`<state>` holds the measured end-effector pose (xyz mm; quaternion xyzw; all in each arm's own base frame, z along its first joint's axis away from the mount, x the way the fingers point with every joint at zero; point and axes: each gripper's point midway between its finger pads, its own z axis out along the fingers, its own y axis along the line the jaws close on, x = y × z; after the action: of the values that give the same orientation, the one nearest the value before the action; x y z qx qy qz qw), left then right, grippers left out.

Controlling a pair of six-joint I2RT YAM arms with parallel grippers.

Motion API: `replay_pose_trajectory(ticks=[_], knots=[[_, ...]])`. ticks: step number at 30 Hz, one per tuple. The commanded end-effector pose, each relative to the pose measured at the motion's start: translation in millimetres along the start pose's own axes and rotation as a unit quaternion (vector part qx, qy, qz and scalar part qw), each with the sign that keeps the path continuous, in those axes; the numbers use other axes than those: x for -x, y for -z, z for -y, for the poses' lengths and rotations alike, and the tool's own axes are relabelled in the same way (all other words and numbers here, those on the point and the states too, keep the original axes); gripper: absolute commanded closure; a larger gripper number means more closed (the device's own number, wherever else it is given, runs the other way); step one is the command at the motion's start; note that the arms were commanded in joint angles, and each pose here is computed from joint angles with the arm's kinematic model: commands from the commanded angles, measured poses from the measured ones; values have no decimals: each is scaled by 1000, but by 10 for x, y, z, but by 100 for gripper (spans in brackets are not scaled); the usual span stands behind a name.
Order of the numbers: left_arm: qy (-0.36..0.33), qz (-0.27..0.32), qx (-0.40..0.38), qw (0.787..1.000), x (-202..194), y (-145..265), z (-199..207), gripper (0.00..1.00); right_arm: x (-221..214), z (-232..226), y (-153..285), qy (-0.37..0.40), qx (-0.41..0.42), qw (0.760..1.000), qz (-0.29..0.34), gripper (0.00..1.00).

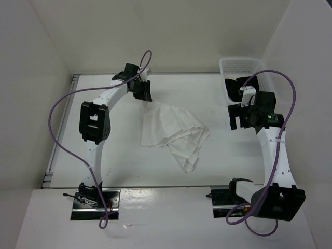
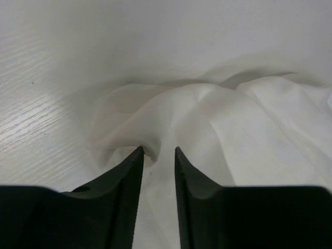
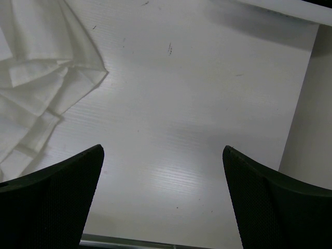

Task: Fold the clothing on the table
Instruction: Flatten the skirt out

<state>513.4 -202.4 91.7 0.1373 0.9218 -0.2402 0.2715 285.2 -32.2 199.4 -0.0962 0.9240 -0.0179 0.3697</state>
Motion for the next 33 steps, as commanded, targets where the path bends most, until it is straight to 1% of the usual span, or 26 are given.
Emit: replay_pose_trajectory(ticks=[1, 7, 10, 13, 18, 20, 21, 22, 24, 25, 26, 27, 29, 30, 31, 32, 33], knots=[[5, -26, -29, 999, -119, -135, 79, 66, 18, 26, 14, -7, -5, 1000, 5, 1], [5, -34, -35, 999, -174, -122, 149, 65, 13, 42, 15, -8, -10, 1000, 4, 1], [11, -47, -39, 998, -281, -153, 141, 65, 13, 42, 15, -8, -10, 1000, 4, 1], [13, -52, -38, 998, -313, -128, 149, 59, 6, 67, 19, -11, -13, 1000, 3, 1], [10, -49, -22, 998, -300, -117, 48, 58, 6, 67, 19, -11, -13, 1000, 3, 1], [13, -46, -15, 999, -273, -121, -20, 64, 6, 67, 19, -11, -13, 1000, 3, 1], [13, -46, -15, 999, -272, -122, -21, 69, 6, 67, 19, -11, -13, 1000, 3, 1], [12, -44, -15, 999, -252, -154, -33, 80, 6, 67, 19, -11, -13, 1000, 3, 1], [11, -41, -15, 999, -188, -194, -45, 92, 6, 67, 19, -11, -13, 1000, 3, 1], [12, -53, -17, 998, -241, -249, -11, 100, 6, 67, 19, -11, -13, 1000, 3, 1], [6, -50, -25, 998, -190, -244, 19, 100, 6, 67, 19, -11, -13, 1000, 3, 1], [-8, -30, -36, 999, -6, -179, 140, 100, 6, 67, 19, -11, -13, 1000, 3, 1], [-19, -21, -64, 998, 113, -98, 273, 100, 6, 67, 19, -11, -13, 1000, 3, 1], [-38, -12, -79, 996, 194, -38, 340, 100, 17, 67, 42, -10, -14, 1000, 8, 1], [-57, 1, -97, 994, 303, 74, 495, 100, 28, 66, 65, -10, -16, 1000, 12, 1], [-78, 31, -109, 991, 519, 321, 652, 100, 28, 66, 66, -9, -16, 1000, 12, 1], [-97, 42, -139, 985, 590, 470, 857, 100, 39, 66, 89, -9, -17, 1000, 16, 1]])
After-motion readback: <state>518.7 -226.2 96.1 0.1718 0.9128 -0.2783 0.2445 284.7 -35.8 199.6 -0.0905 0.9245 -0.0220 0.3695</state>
